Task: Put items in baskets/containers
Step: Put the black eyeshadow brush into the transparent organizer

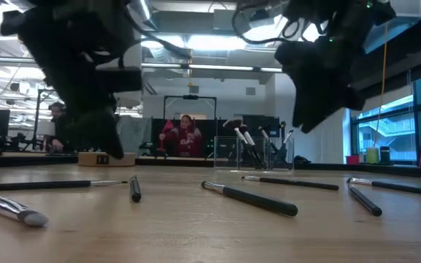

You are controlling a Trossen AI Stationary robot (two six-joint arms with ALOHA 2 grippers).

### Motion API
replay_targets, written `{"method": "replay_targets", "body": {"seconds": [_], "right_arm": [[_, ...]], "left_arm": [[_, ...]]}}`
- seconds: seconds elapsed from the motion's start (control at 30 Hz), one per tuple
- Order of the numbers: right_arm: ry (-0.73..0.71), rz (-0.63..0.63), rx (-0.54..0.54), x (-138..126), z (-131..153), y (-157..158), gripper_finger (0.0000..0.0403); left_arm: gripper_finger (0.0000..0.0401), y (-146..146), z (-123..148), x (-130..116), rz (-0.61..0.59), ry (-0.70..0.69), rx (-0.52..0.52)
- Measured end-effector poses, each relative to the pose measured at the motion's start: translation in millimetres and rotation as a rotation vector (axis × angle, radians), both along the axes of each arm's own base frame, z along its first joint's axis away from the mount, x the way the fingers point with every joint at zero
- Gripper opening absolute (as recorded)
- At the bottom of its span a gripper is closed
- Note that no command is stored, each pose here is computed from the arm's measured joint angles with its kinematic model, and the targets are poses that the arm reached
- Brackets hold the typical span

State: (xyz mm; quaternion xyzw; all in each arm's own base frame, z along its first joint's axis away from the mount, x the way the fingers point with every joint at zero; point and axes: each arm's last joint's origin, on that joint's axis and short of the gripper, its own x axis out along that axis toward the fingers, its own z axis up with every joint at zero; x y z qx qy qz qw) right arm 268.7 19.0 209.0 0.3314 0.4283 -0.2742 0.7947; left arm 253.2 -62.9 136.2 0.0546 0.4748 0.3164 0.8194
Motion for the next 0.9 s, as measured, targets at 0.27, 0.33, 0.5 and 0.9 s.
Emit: {"method": "replay_targets", "body": {"seconds": [0.27, 0.33, 0.5, 0.9], "right_arm": [[-0.236, 0.134, 0.051, 66, -10, 29, 0.0123], [-0.233, 0.169, 0.033, 88, -12, 36, 0.0123], [-0.242, 0.242, -0.002, 140, -13, 55, 0.0123], [-0.025, 0.248, -0.098, 209, -59, 91, 0.0123]], "left_arm": [[0.0102, 15, 31, -20, 0.048, -0.180, 0.007], [0.0102, 15, 33, -24, 0.047, -0.249, -0.014], [0.0102, 13, 25, -38, 0.024, -0.363, -0.056], [0.0102, 15, 14, -49, 0.035, -0.333, -0.045]]}}
